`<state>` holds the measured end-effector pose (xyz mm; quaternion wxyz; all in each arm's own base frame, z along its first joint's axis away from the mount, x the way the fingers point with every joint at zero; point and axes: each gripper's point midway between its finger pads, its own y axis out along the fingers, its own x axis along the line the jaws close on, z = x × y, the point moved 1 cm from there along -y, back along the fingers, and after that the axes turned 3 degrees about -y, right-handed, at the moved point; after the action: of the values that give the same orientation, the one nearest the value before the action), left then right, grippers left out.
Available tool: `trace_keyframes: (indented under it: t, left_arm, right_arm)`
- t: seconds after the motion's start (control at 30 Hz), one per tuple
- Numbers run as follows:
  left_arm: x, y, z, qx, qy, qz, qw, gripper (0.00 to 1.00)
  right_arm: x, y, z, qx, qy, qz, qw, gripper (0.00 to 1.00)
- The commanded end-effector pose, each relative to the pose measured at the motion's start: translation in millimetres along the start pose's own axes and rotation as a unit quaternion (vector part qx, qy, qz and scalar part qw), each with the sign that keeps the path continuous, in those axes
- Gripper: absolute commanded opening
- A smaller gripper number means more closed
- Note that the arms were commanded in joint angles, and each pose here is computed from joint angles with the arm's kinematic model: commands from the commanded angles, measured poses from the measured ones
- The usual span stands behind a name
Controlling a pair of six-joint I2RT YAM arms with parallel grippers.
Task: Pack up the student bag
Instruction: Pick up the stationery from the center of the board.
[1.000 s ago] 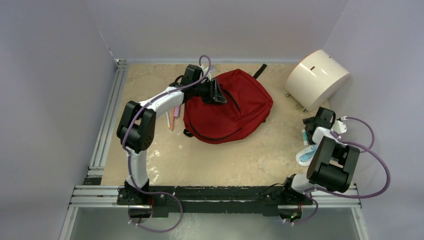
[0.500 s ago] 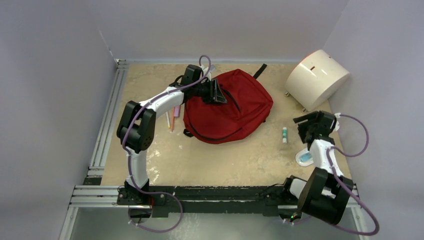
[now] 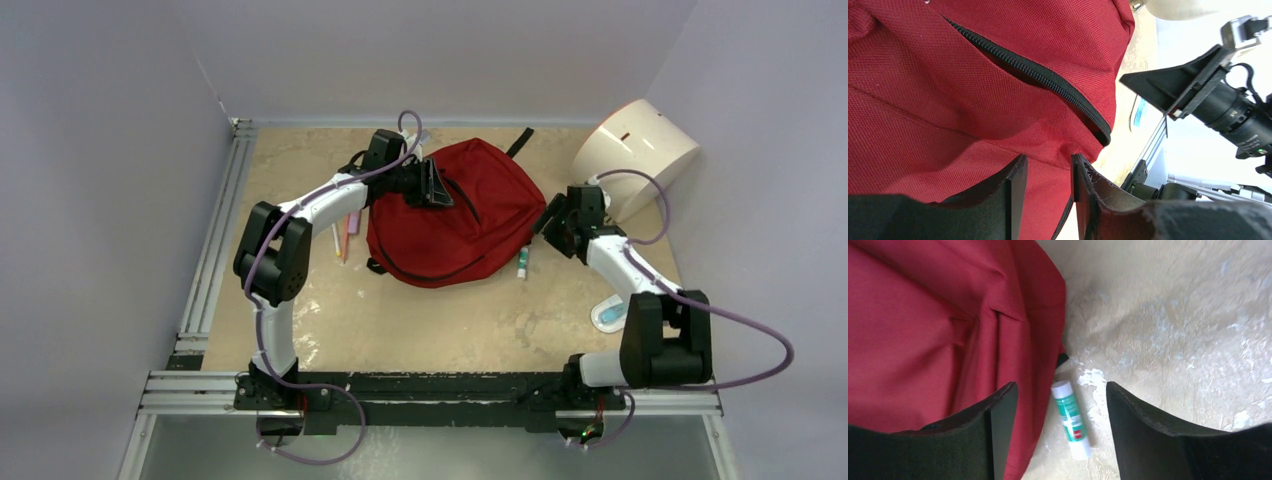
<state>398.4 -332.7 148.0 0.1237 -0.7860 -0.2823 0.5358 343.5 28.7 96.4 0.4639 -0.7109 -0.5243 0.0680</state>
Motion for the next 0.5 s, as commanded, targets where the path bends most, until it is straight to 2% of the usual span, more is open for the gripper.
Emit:
trace_keyframes:
  t: [0.0, 0.47]
  left_arm:
    - [-16.7, -11.9, -14.5, -0.028, 0.026, 0.018, 0.999, 0.36]
    - [-17.7, -12.6, -14.2, -0.027, 0.024, 0.021, 0.999, 0.36]
  right_arm:
    - [-6.8, 7.3, 6.6, 0.013, -0.032, 0.037, 0.999, 0.66]
    - [3.6, 20.1, 48.6, 0.088, -0.087, 0.01, 0.992, 0.57]
